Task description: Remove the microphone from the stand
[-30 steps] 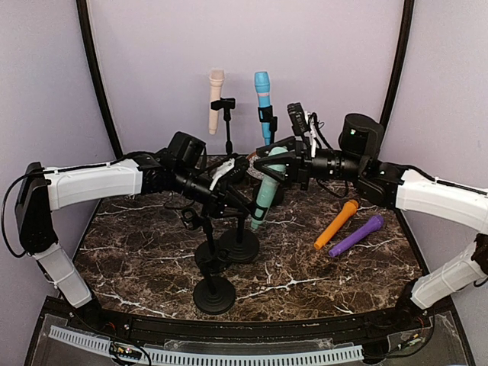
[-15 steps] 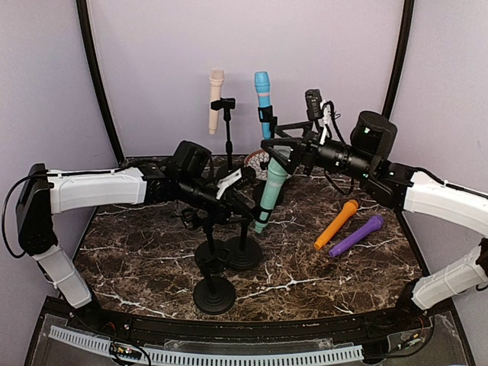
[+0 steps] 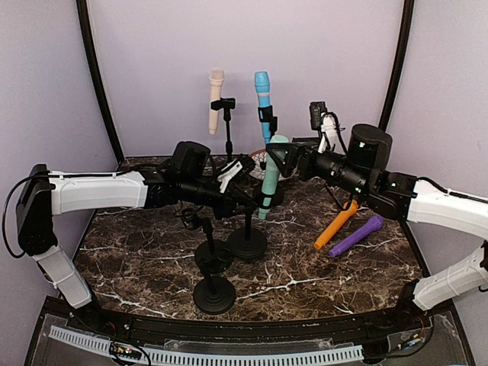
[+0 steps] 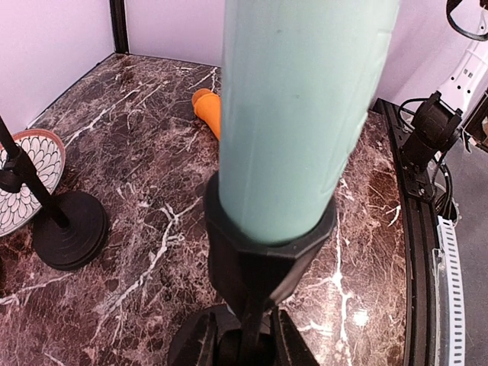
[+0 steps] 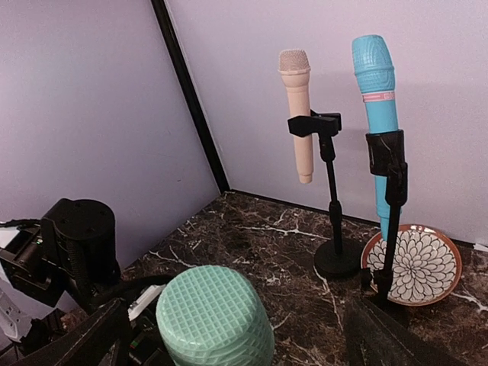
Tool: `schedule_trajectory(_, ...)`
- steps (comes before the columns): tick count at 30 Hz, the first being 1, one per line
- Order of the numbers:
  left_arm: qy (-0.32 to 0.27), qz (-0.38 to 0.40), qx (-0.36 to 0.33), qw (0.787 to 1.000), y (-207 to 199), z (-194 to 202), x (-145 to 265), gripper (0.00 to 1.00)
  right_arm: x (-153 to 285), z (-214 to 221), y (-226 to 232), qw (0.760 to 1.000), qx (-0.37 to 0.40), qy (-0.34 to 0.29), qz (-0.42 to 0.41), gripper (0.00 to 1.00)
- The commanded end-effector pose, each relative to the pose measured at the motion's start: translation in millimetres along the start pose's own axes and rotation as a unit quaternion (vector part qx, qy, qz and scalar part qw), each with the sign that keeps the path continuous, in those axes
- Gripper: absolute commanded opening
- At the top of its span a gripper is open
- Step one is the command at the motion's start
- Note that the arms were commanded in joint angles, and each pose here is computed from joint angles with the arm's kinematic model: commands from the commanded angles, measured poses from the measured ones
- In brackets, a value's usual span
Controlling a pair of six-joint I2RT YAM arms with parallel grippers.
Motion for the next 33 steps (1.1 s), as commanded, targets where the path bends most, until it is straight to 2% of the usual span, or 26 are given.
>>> schedule_trajectory(1, -0.087, 0.002, -0.04, 0.995, -12, -40, 24, 0.0, -14, -5, 2, 0.998, -0.003, 0.0, 0.066, 0.94)
schedule_trajectory(5, -0.086, 0.01, -0.045, 0.995, -14, -40, 23, 0.0, -25, -2, 7, 0.998, -0.002, 0.005, 0.062, 0.81)
schedule_trajectory(8, -0.084, 0.014, -0.047, 0.995, -15, -39, 23, 0.0, -27, -1, 8, 0.999, -0.004, 0.004, 0.053, 0.63)
schedule_trajectory(10, -0.084, 0.017, -0.048, 0.995, -16, -39, 24, 0.0, -27, -2, 9, 0.999, -0.004, 0.004, 0.04, 0.43)
schedule_trajectory(11, -0.083, 0.019, -0.049, 0.995, -16, -39, 24, 0.0, -27, -2, 8, 1.0, -0.002, 0.005, 0.029, 0.36)
schedule_trajectory(14, -0.078, 0.032, -0.053, 0.995, -18, -37, 23, 0.0, -19, -7, 7, 0.998, 0.016, 0.001, -0.06, 0.26)
schedule_trajectory(20, -0.068, 0.086, -0.056, 0.992, -22, -31, 16, 0.0, 4, -28, 1, 0.972, 0.067, -0.019, -0.222, 0.18)
schedule_trajectory(24, -0.056, 0.097, -0.06, 0.992, -22, -26, 13, 0.0, 16, -43, 4, 0.954, 0.088, -0.038, -0.285, 0.13)
schedule_trajectory(28, -0.045, 0.089, -0.068, 0.993, -20, -24, 10, 0.0, 18, -52, 1, 0.949, 0.084, -0.048, -0.301, 0.12)
schedule_trajectory(33, -0.029, 0.051, -0.087, 0.995, -20, -20, 6, 0.0, 10, -60, -6, 0.966, 0.042, -0.05, -0.249, 0.15)
Point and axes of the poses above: each gripper's point midway between its finger pads, its own x axis back along the fingers, its own y axis along the line the jaws close on, z = x × y, the point moved 10 cm from there along x, back along the fingers, and after that the axes turned 3 degrees about -x, right-handed, at the moved point
